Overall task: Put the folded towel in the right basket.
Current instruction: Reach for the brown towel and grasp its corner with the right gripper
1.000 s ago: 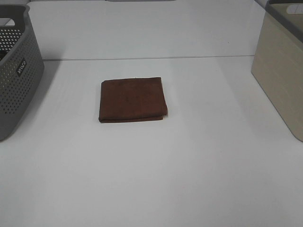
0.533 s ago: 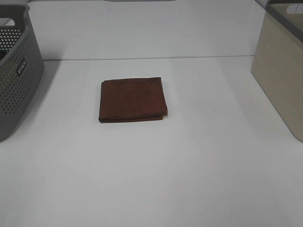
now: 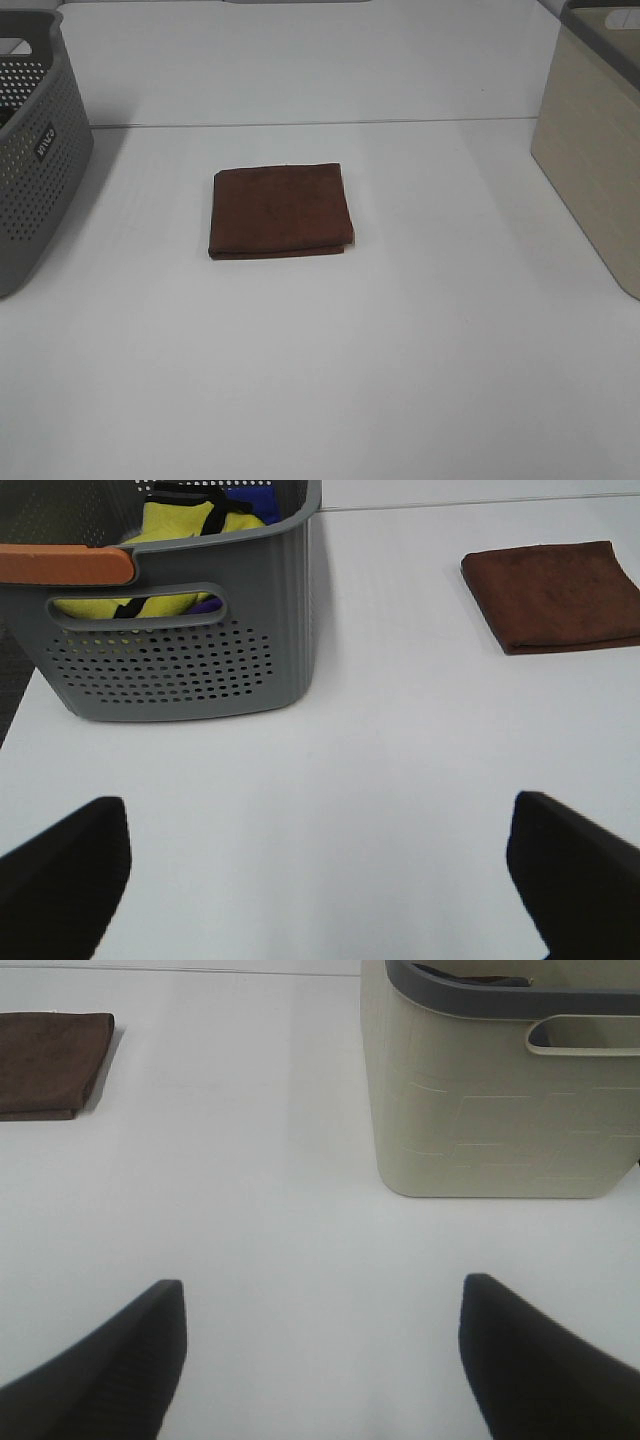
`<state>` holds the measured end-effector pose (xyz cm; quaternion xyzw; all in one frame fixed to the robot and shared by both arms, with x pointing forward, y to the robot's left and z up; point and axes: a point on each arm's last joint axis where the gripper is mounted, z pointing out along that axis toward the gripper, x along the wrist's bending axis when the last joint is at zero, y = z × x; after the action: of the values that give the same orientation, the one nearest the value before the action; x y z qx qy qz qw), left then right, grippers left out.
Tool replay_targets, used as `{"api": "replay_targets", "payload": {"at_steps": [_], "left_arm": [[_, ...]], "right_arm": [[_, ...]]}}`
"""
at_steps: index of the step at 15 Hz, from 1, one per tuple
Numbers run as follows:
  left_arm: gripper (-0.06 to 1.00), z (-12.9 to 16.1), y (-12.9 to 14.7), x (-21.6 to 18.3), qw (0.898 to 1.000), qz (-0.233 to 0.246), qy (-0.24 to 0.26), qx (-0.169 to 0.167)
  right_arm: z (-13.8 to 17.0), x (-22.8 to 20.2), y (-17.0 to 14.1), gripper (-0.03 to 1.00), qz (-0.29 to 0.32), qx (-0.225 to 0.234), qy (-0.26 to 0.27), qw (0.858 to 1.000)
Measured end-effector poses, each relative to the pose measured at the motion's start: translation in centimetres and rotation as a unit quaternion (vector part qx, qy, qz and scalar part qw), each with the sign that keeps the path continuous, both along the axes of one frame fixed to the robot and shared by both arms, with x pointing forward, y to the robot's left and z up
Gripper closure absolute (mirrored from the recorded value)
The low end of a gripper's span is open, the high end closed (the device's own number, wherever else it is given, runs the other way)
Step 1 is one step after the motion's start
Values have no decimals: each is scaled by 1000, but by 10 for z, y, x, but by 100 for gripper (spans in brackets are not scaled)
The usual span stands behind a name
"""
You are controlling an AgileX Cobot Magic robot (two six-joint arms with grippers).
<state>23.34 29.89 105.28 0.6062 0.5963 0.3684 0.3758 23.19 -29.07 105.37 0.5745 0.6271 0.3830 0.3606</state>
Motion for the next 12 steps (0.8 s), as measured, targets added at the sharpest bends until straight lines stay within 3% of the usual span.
{"api": "replay_targets", "payload": {"at_steps": [12], "left_arm": [[-3,0,0,0,1000,0,0,0]], "right_arm": [[0,0,0,25,0,0,0,1000]]}}
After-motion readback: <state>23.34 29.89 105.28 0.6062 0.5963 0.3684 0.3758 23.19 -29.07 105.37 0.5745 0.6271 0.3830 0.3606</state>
